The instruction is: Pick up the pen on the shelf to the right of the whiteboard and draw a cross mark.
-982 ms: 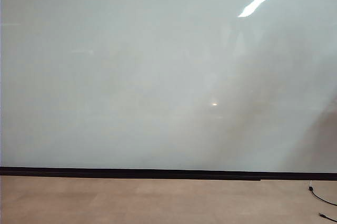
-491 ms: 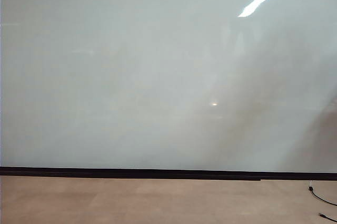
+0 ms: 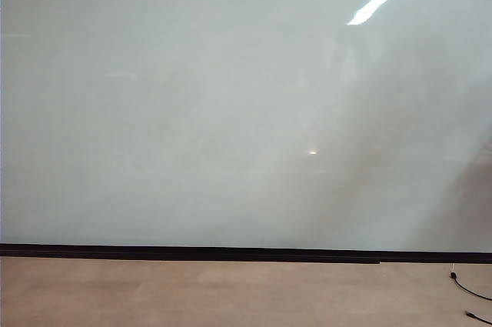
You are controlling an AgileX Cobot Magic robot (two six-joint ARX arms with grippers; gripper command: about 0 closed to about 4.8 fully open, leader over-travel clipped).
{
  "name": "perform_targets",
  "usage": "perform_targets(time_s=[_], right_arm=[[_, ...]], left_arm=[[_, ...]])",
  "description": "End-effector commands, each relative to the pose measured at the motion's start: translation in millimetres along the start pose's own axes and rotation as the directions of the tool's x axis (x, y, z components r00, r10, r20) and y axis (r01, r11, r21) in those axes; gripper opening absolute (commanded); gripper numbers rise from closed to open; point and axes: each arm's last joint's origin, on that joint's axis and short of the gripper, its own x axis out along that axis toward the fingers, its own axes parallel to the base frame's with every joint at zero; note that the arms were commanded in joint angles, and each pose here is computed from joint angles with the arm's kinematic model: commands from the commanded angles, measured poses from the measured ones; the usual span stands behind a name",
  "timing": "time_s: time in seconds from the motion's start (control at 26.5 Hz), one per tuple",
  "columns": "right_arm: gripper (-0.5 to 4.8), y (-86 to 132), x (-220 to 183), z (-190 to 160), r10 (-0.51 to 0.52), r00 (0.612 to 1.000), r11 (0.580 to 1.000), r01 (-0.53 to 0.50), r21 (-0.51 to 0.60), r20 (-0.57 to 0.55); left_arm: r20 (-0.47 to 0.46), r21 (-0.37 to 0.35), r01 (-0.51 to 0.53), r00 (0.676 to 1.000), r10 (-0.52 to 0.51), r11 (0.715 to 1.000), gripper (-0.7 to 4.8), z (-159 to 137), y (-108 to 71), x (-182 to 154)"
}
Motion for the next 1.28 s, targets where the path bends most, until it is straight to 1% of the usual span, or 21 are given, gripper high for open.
perform_targets(time_s=[0.04, 0.11, 0.26, 0.34, 0.42, 0.45, 0.68, 0.79, 0.98, 1.02, 1.06, 1.1, 1.21, 1.28], right_arm=[[-0.06, 1.5, -0.1, 7.6, 0.023, 0.998, 0.999, -0.021, -0.043, 0.060], [-0.06, 1.3, -0.2, 10.8, 0.014, 0.996, 0.999, -0.010, -0.047, 0.088], [-0.06, 0.4, -0.4, 10.7, -0.007, 0.996, 0.999, 0.011, -0.044, 0.089], [-0.05, -0.5, -0.5, 10.8, -0.034, 0.995, 0.998, 0.038, -0.042, 0.092], [-0.06, -2.6, -0.8, 11.1, -0.111, 0.989, 0.992, 0.116, -0.041, 0.100], [-0.06, -3.2, -1.0, 11.3, -0.134, 0.986, 0.989, 0.139, -0.042, 0.103], [-0.06, -1.8, -4.7, 11.7, -0.208, 0.972, 0.976, 0.213, -0.036, 0.108], [-0.06, 4.2, -15.3, 14.2, -0.272, 0.956, 0.961, 0.277, -0.027, 0.108], [-0.06, 22.4, -45.9, 23.6, -0.390, 0.914, 0.919, 0.394, -0.013, 0.114], [-0.06, 34.5, -59.0, 27.7, -0.430, 0.895, 0.901, 0.434, -0.006, 0.120], [-0.06, 40.6, -64.2, 29.3, -0.454, 0.882, 0.889, 0.458, -0.001, 0.122], [-0.06, 53.9, -73.3, 32.4, -0.489, 0.863, 0.871, 0.492, 0.007, 0.131], [-0.06, 73.4, -80.1, 36.8, -0.487, 0.861, 0.872, 0.488, 0.030, 0.147], [-0.06, 87.0, -81.5, 39.7, -0.449, 0.879, 0.893, 0.446, 0.054, 0.158]], left_arm=[[0.008, 0.005, 0.004, 1.000, -0.004, 1.000, -0.04, 1.5, -0.1, -0.2], [0.007, 0.004, 0.004, 1.000, -0.004, 1.000, -0.05, 1.4, -0.1, -0.2], [0.008, 0.004, 0.004, 1.000, -0.004, 1.000, -0.04, 1.5, -0.1, -0.2], [0.008, 0.004, 0.004, 1.000, -0.004, 1.000, -0.05, 1.5, -0.1, -0.2], [0.007, 0.004, 0.004, 1.000, -0.004, 1.000, -0.05, 1.4, -0.1, -0.2], [0.008, 0.005, 0.004, 1.000, -0.004, 1.000, -0.04, 1.5, -0.1, -0.2], [0.008, 0.005, 0.004, 1.000, -0.004, 1.000, -0.05, 1.5, -0.1, -0.2], [0.008, 0.005, 0.004, 1.000, -0.004, 1.000, -0.04, 1.5, -0.1, -0.2], [0.007, 0.005, 0.004, 1.000, -0.004, 1.000, -0.04, 1.4, -0.1, -0.2], [0.008, 0.004, 0.004, 1.000, -0.004, 1.000, -0.05, 1.5, -0.1, -0.2], [0.007, 0.005, 0.004, 1.000, -0.004, 1.000, -0.05, 1.4, -0.1, -0.2], [0.008, 0.005, 0.004, 1.000, -0.004, 1.000, -0.05, 1.5, -0.1, -0.2], [0.008, 0.004, 0.004, 1.000, -0.004, 1.000, -0.04, 1.5, -0.1, -0.2], [0.007, 0.004, 0.004, 1.000, -0.004, 1.000, -0.04, 1.4, -0.1, -0.2]])
